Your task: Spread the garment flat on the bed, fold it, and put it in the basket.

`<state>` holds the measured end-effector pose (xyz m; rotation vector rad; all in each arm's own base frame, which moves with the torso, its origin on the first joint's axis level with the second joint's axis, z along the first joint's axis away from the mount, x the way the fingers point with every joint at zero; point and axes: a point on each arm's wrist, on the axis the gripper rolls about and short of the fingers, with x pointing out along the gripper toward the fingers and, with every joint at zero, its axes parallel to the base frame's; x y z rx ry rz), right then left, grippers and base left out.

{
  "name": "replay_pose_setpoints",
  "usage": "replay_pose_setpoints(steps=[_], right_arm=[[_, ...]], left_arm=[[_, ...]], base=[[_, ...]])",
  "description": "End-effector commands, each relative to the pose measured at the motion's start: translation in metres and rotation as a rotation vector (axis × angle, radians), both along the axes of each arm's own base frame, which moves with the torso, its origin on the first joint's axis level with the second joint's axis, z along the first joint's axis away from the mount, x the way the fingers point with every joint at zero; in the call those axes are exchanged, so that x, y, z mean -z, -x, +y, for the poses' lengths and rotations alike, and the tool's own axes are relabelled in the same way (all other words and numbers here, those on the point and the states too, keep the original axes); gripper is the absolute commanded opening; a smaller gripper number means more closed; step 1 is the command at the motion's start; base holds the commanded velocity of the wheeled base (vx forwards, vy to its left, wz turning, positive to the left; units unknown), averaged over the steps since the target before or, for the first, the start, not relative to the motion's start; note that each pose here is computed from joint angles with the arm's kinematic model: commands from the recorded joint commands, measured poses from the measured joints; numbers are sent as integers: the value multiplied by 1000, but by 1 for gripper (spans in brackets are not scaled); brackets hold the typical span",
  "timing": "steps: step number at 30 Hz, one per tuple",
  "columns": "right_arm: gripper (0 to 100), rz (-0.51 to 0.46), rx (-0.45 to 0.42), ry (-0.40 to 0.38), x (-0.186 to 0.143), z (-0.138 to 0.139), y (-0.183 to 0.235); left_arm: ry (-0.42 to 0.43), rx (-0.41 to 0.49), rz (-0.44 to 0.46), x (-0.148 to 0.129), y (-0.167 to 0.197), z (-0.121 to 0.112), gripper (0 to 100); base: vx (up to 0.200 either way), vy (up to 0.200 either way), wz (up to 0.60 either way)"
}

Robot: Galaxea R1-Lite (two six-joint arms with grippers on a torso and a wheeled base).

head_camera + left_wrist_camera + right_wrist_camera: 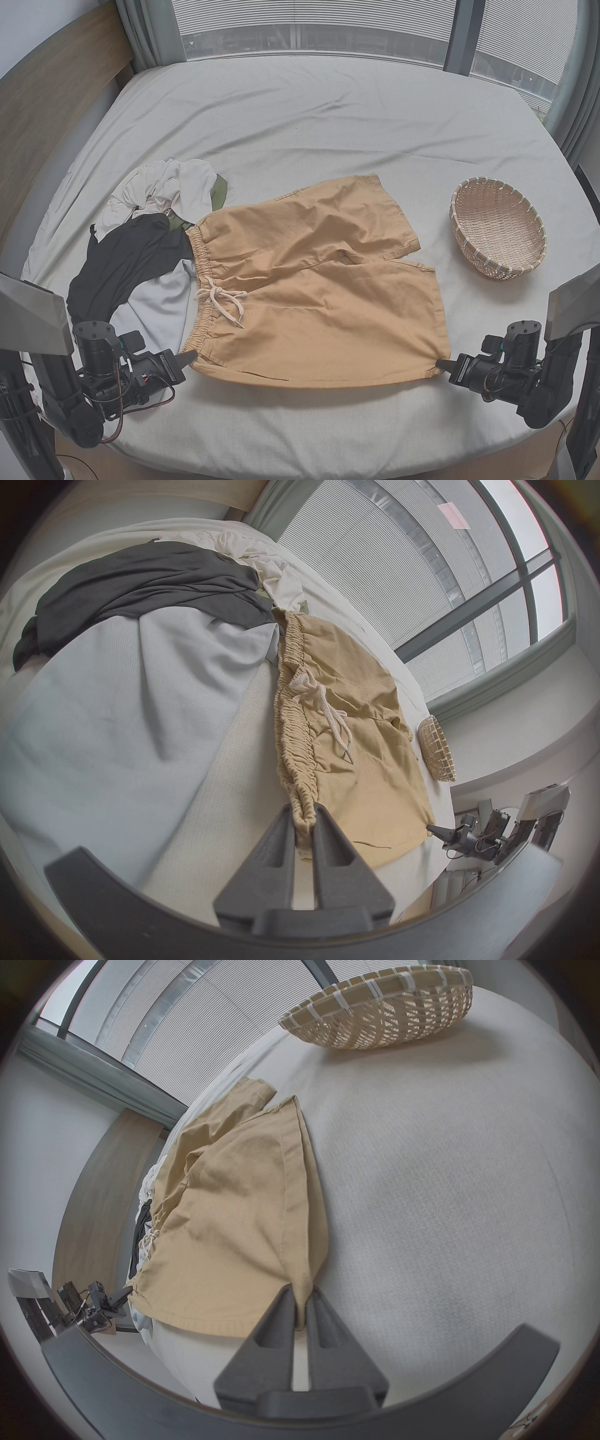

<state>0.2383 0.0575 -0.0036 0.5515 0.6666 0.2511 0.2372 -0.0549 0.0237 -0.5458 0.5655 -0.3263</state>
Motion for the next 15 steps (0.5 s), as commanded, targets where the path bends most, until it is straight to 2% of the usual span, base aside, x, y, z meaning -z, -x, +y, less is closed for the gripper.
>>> replay_pose_setpoints(steps=[1, 11, 15], right_arm=[[100, 41, -6, 5, 12, 2, -1], [100, 77, -20, 3, 16, 2, 4], [100, 63, -22, -7, 15, 2, 0]], left_arm=[[-24, 6, 11, 5, 0, 2, 0], [-31, 12, 14, 6, 1, 0, 0], [-31, 10, 15, 6, 1, 0, 0]], base=[[0, 0, 0], [0, 0, 0], [0, 0, 0]])
